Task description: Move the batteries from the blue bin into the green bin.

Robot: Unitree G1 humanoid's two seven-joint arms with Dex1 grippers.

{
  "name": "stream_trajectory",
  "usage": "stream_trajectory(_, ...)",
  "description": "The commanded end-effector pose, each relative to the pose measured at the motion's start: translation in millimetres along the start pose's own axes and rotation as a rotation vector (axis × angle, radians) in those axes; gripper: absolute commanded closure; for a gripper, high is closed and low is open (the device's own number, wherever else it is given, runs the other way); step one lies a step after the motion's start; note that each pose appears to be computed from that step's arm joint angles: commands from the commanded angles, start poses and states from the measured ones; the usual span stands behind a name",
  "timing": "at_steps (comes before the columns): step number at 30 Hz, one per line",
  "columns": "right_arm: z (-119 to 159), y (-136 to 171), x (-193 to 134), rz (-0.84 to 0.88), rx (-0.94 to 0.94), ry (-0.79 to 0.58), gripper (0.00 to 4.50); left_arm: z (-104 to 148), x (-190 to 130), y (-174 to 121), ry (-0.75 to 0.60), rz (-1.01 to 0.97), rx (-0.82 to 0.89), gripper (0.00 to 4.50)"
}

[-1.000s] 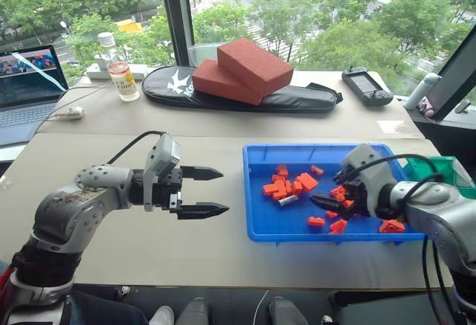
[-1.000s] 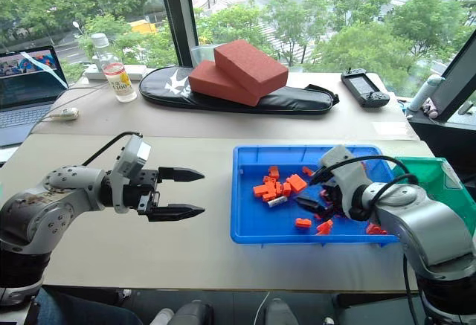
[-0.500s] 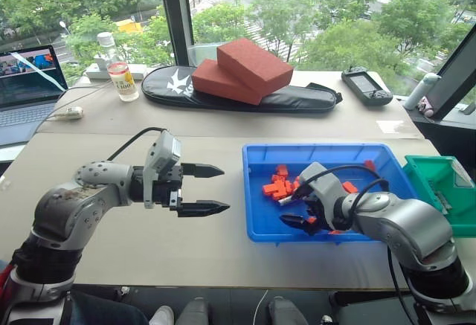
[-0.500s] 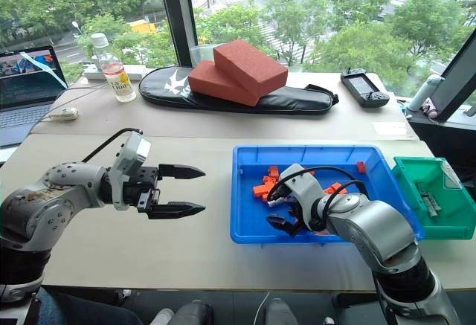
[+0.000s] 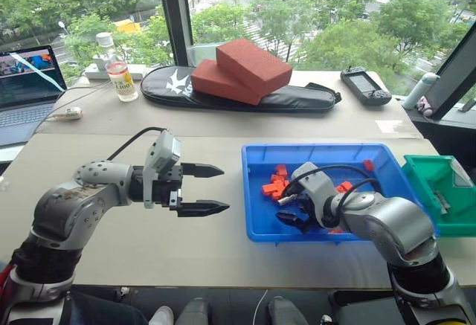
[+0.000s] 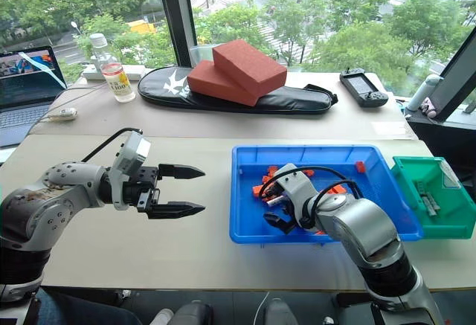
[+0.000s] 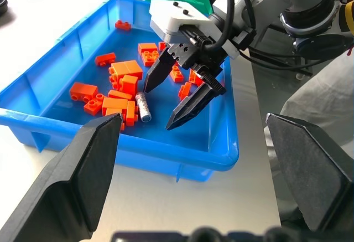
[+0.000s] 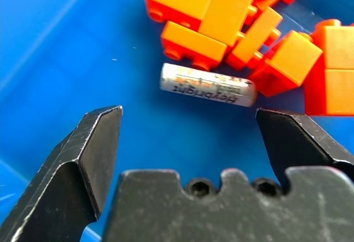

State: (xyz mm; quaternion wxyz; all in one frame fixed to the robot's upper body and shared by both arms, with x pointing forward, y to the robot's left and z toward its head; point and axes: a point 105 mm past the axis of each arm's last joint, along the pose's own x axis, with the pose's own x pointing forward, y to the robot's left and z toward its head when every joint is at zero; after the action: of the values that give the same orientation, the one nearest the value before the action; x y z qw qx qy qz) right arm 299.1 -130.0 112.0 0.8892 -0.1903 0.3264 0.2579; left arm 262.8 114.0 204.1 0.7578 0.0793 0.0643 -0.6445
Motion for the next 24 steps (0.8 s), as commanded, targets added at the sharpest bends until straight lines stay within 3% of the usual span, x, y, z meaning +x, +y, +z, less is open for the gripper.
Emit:
stream_trajectory(1,4.8,-5.7,-1.8,-0.043,-0.01,-0.014,0.03,8.3,-1.2,-1.4,-0.004,-0.004,0.04,0.0)
stream_trajectory(9,15.1,3.8,6.0,-0.039,0.015,-0.052,0.03,4.7,-1.4,-0.8,0.016,-0.002,0.046,0.0)
stream_trajectory(24,4.1,-1.0,16.5,-0.094,0.06,-0.014,0.03,5.0,-2.3,-0.1,0.016,0.002,0.046,0.0)
